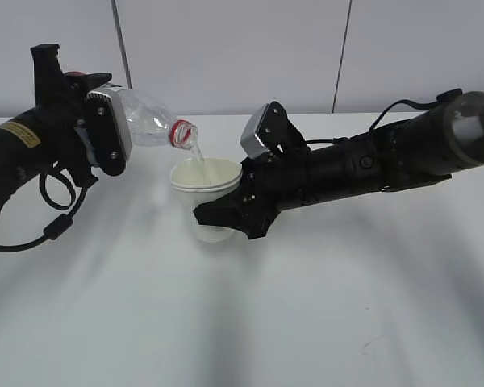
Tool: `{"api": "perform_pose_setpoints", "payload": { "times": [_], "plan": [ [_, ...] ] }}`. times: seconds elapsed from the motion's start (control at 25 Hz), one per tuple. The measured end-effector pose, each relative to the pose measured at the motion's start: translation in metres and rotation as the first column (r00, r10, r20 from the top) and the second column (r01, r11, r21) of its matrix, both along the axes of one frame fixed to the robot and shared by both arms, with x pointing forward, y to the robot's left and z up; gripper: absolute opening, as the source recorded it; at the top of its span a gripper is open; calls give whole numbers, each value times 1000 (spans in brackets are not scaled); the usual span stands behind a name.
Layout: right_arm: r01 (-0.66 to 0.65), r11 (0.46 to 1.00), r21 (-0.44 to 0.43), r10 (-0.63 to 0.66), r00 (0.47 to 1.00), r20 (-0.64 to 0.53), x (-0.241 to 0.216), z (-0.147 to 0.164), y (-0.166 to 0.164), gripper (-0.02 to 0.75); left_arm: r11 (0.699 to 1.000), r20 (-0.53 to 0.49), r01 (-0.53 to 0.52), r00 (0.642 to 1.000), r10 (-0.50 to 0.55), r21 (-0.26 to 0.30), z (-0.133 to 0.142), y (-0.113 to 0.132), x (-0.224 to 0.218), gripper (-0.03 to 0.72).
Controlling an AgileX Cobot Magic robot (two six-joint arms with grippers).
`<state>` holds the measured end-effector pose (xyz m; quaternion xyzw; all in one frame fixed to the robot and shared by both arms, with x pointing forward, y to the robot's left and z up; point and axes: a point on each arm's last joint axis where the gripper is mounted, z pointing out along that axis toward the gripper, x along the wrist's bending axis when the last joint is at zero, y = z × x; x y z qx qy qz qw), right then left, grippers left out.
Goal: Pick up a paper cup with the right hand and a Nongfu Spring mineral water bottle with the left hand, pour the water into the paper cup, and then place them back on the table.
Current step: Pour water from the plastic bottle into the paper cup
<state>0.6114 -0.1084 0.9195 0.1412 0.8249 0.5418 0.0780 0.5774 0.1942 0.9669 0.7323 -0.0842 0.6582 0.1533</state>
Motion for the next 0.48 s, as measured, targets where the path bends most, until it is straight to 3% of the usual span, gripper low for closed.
{"api": "perform_pose_setpoints", "payload": {
  "times": [0.48],
  "plan": [
    [0, 1000, -1, 0, 1000, -2, 0, -1, 0, 453, 1000, 2, 0, 1000, 0, 0, 0, 0, 0, 364]
  ]
}}
